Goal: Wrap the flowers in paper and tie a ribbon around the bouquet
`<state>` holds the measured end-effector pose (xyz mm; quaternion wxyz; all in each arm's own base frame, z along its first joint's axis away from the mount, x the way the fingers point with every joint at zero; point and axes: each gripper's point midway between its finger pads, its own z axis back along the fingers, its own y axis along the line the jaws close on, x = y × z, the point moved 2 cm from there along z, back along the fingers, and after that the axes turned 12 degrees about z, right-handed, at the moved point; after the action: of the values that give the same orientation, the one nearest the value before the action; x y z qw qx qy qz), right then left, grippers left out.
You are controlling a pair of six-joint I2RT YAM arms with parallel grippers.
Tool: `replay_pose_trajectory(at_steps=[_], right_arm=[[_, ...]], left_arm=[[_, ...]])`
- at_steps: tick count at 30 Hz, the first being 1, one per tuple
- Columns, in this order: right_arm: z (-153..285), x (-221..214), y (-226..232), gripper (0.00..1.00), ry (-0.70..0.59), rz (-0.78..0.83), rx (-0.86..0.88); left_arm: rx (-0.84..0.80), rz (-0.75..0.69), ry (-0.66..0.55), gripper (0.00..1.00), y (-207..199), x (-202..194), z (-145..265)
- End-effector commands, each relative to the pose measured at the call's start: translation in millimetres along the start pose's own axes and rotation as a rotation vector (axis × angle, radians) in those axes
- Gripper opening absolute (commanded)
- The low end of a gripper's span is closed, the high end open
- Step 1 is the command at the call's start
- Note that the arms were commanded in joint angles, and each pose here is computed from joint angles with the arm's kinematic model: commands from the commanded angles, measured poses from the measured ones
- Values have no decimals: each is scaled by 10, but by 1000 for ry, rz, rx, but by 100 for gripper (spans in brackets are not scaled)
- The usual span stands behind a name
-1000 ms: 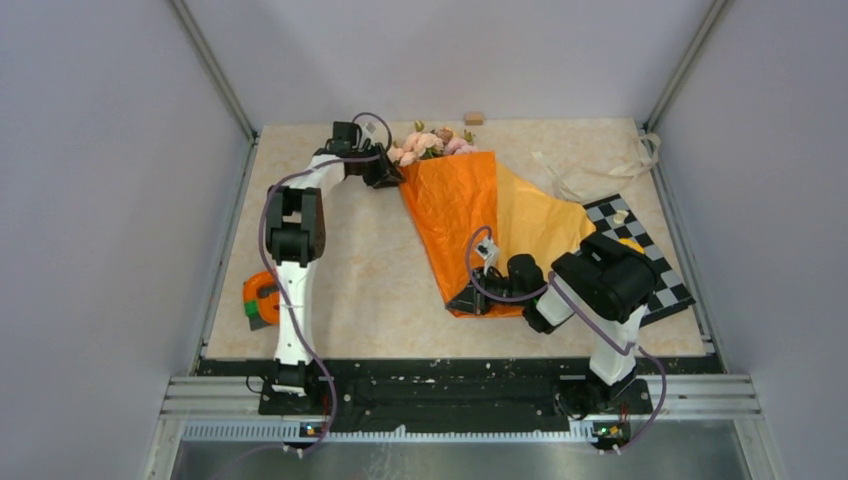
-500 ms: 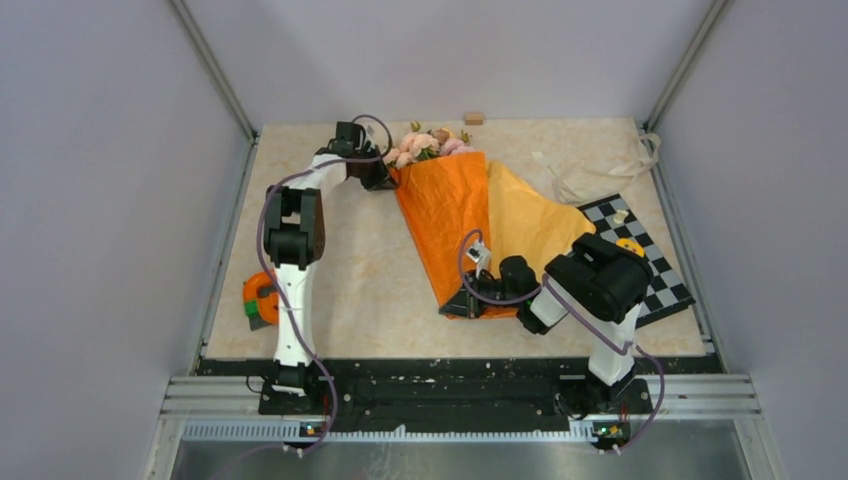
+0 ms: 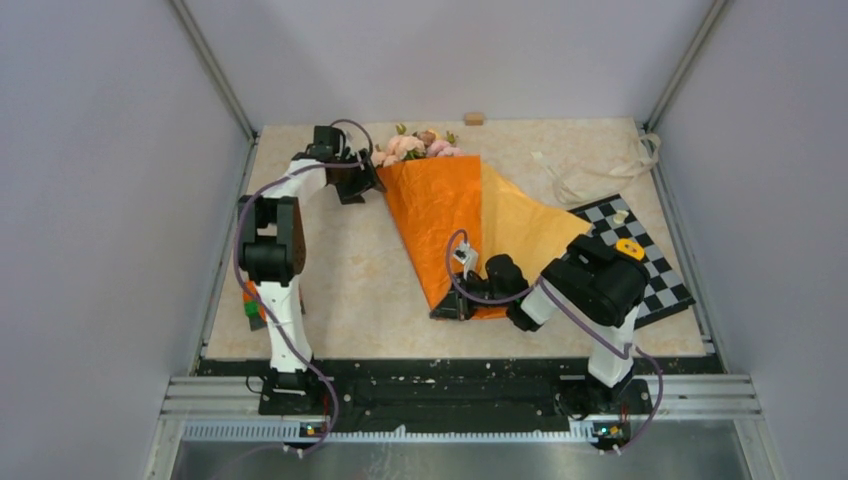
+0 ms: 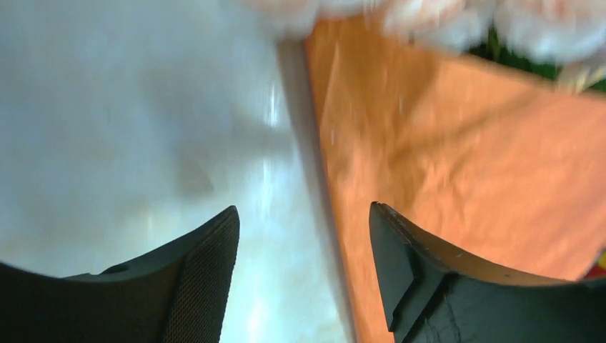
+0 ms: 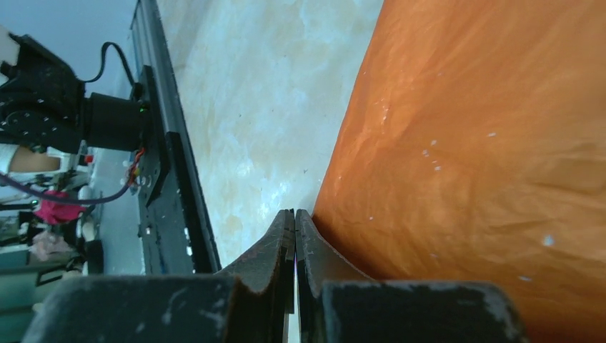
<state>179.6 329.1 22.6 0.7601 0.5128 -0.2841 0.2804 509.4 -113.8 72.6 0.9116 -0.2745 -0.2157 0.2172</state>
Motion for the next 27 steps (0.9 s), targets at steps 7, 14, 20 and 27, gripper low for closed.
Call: replay_pose_trajectory(at_steps=[7,14,20,27], right_arm=[[2,652,85,10,-54,111,-162],[365,959,230,21,-129,133,-292],[1137,923,105,59,-241,76,-576],[2111,570,-246,99,-297,-64,-946]], left_arm=[[-53,-106,-196,80,-571,-610,1208],[-143,-271,23,54,-926,-1518,921],[-216,-355,155,41,-1046,-2142,724],[-293,-443,225,41,-1245,-2599,613]])
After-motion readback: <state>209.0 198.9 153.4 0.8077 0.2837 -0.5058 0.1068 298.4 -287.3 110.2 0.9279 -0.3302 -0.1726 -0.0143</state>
